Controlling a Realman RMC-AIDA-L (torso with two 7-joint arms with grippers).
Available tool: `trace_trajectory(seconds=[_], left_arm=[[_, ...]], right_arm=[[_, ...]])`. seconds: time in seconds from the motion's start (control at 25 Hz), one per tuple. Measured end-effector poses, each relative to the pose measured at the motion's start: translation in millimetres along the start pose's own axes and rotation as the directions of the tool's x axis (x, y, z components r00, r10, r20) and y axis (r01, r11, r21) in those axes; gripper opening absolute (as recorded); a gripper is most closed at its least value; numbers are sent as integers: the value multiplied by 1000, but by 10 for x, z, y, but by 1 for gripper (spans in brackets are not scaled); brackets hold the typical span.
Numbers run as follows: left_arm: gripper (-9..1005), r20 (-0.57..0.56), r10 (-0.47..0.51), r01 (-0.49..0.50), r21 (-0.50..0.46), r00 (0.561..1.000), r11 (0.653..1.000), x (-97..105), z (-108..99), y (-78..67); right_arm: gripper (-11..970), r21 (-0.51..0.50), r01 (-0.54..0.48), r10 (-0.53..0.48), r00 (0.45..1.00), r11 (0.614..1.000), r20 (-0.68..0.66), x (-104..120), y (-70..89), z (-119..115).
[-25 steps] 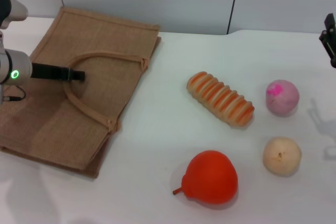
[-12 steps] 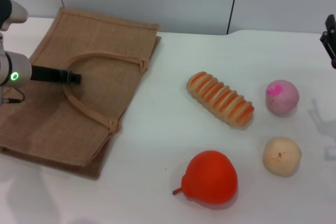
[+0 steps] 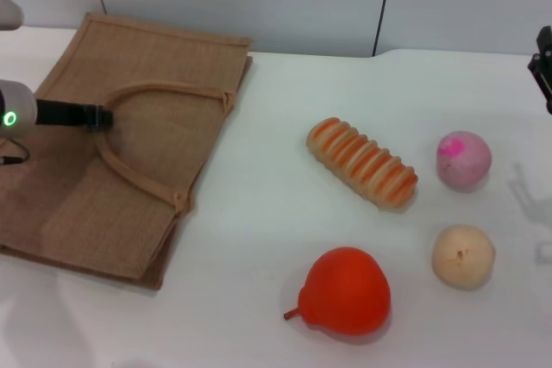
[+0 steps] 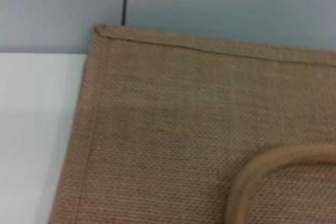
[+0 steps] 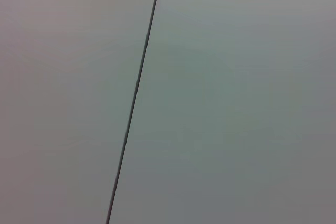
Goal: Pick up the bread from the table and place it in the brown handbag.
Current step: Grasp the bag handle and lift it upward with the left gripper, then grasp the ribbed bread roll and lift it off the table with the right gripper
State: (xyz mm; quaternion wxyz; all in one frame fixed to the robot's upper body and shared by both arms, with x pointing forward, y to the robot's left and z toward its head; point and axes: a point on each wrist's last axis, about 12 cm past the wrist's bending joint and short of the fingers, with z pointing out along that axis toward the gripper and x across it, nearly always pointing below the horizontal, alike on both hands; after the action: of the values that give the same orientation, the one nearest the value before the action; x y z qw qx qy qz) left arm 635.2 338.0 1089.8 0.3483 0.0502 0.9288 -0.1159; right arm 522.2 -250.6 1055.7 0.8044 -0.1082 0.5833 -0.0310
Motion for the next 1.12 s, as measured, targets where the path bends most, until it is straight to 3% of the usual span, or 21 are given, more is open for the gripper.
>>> trace_trajectory(seconds=[0.12,0.24,0.64,0.88,1.12], left_arm=[[262,8,-6,6,-3,1000,1000,-5,-13,13],[127,12,-7,7,-2,1000,1000,-10,-18,15],[123,64,-21,20,11,998,1000,-34,-27,21],[123,186,-55,27,149,981,989,-16,-105,-17],[122,312,-57,-45,311,948,949,9,-242,-106]], right_arm=[[874,0,0,0,1000,1000,0,0,0,0],[871,0,0,0,1000,1000,0,0,0,0],[861,-1,-1,1,1000,1000,-2,2,2,0],[856,-9,-43,42,996,999,-83,62,75,44],[850,-118,-78,51,973,990,-223,144,186,231]])
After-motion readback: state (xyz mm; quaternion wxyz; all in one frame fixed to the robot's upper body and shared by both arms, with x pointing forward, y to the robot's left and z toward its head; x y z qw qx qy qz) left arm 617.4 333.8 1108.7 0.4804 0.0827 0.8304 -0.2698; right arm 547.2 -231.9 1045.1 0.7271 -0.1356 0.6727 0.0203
